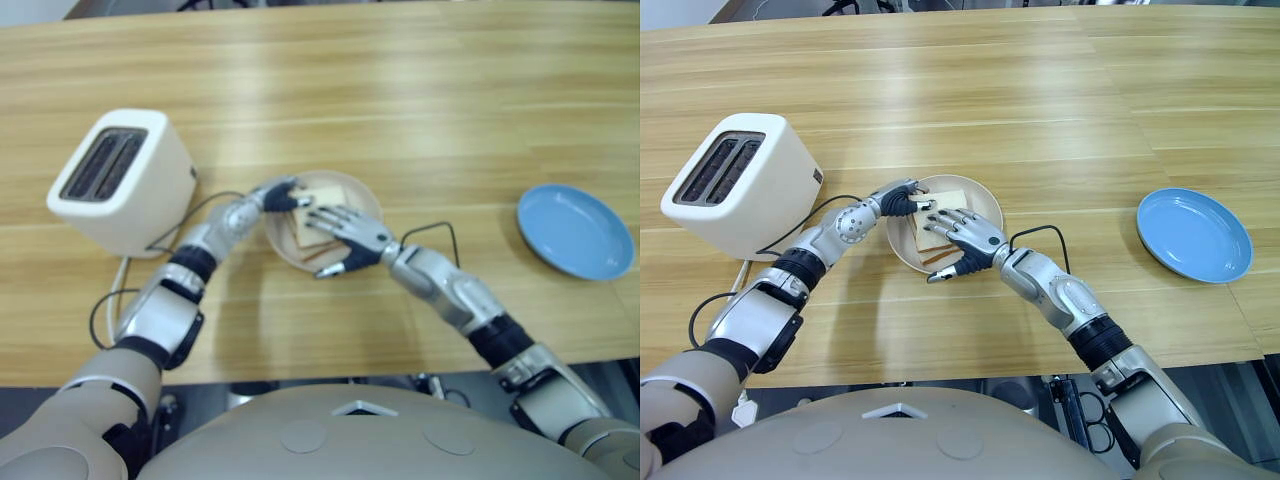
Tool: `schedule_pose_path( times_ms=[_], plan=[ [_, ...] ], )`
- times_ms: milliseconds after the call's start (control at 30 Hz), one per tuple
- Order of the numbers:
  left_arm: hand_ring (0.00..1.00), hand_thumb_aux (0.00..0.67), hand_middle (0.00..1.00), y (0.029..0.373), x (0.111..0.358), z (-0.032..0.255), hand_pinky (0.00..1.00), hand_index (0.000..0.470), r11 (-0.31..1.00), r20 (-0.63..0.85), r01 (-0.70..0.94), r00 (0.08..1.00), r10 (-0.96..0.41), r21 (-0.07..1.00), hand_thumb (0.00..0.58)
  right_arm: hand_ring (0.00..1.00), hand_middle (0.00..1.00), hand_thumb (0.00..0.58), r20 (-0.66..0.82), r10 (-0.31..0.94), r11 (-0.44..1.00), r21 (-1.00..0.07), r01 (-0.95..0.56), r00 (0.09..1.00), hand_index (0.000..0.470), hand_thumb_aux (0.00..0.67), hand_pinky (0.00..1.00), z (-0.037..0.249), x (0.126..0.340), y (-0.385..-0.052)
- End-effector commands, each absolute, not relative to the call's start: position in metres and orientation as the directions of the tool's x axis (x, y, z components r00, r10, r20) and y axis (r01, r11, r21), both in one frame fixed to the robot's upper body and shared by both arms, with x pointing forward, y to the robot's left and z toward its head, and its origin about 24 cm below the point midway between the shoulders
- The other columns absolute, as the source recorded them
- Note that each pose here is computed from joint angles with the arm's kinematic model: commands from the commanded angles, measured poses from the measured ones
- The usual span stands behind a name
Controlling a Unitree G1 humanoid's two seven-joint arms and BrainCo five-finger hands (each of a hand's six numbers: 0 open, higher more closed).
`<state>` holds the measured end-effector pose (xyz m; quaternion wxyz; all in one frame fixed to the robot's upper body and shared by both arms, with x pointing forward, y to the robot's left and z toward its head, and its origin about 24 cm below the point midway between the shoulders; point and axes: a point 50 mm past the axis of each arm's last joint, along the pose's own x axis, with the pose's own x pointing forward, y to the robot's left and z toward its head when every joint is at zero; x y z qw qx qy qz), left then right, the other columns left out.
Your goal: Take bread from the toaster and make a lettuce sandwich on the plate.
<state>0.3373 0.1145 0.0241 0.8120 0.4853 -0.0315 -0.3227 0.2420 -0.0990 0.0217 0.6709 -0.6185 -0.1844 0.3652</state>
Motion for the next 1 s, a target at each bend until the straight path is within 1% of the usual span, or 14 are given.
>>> schedule_pose_path(
  times_ms=[33,67,100,133,167,267,400,467,567,667,767,867,1000],
  plan=[
    [1.0,0.67,1.0,0.112,0.339,0.034,1.0,0.46,0.306,-0.218,0.449,0.794,-0.567,0.84,0.58,0.0,0.0,0.0,-0.496,0.708,-0.286,-0.852,-0.438,0.502,0.0,0.0,0.0,-0.031,0.204,-0.095],
    [1.0,0.67,1.0,0.112,0.34,0.037,1.0,0.46,0.3,-0.201,0.428,0.798,-0.567,0.852,0.58,0.0,0.0,0.0,-0.518,0.701,-0.309,-0.84,-0.445,0.491,0.0,0.0,0.0,-0.035,0.201,-0.095],
    [1.0,0.594,1.0,0.112,0.341,0.041,1.0,0.408,0.292,-0.179,0.401,0.803,-0.568,0.869,0.572,0.0,0.0,0.0,-0.535,0.692,-0.325,-0.831,-0.452,0.485,0.0,0.0,0.0,-0.038,0.199,-0.097],
    [0.08,0.179,0.08,0.112,0.342,0.045,0.08,0.123,0.282,-0.155,0.37,0.806,-0.571,0.885,0.268,0.0,0.0,0.0,-0.55,0.681,-0.338,-0.822,-0.458,0.484,0.0,0.0,0.0,-0.042,0.198,-0.099],
    [0.0,0.0,0.0,0.111,0.343,0.051,0.0,0.0,0.269,-0.123,0.33,0.808,-0.577,0.905,0.0,0.0,0.0,0.0,-0.564,0.67,-0.35,-0.814,-0.465,0.483,0.0,0.0,0.0,-0.044,0.198,-0.101],
    [0.0,0.0,0.0,0.111,0.343,0.079,0.0,0.0,0.271,0.023,0.173,0.804,-0.594,0.947,0.0,0.0,0.0,0.0,-0.588,0.643,-0.364,-0.798,-0.48,0.49,0.0,0.0,0.0,-0.049,0.197,-0.105],
    [0.0,0.0,0.0,0.113,0.332,0.132,0.0,0.0,0.286,0.24,-0.072,0.753,-0.613,0.955,0.0,0.0,0.0,0.0,-0.589,0.637,-0.361,-0.798,-0.482,0.498,0.0,0.0,0.0,-0.048,0.196,-0.105],
    [0.0,0.0,0.0,0.116,0.324,0.153,0.0,0.0,0.263,0.307,-0.178,0.728,-0.613,0.948,0.0,0.0,0.0,0.0,-0.587,0.635,-0.358,-0.8,-0.482,0.502,0.0,0.0,0.0,-0.047,0.196,-0.106],
    [0.0,0.0,0.0,0.123,0.317,0.168,0.0,0.0,0.202,0.333,-0.265,0.723,-0.606,0.943,0.0,0.0,0.0,0.0,-0.57,0.641,-0.343,-0.812,-0.472,0.514,0.0,0.0,0.0,-0.045,0.198,-0.106],
    [0.0,0.0,0.0,0.128,0.314,0.167,0.0,0.0,0.215,0.331,-0.252,0.737,-0.59,0.944,0.0,0.0,0.0,0.0,-0.517,0.659,-0.296,-0.846,-0.443,0.546,0.0,0.0,0.0,-0.037,0.203,-0.104],
    [0.0,0.0,0.0,0.133,0.313,0.155,0.0,0.0,0.27,0.296,-0.166,0.771,-0.564,0.948,0.0,0.0,0.0,0.0,-0.411,0.684,-0.212,-0.903,-0.374,0.603,0.0,0.0,0.0,-0.019,0.213,-0.104],
    [0.0,0.0,0.0,0.139,0.314,0.139,0.0,0.0,0.352,0.246,-0.052,0.809,-0.534,0.934,0.0,0.0,0.0,0.0,-0.255,0.708,-0.088,-0.957,-0.276,0.658,0.0,0.0,0.0,0.007,0.223,-0.105],
    [0.0,0.0,0.0,0.15,0.313,0.12,0.0,0.0,0.473,0.2,0.063,0.851,-0.485,0.879,0.0,0.0,0.0,0.0,0.014,0.708,0.096,-0.993,-0.076,0.707,0.0,0.0,0.0,0.052,0.233,-0.11]
  ],
)
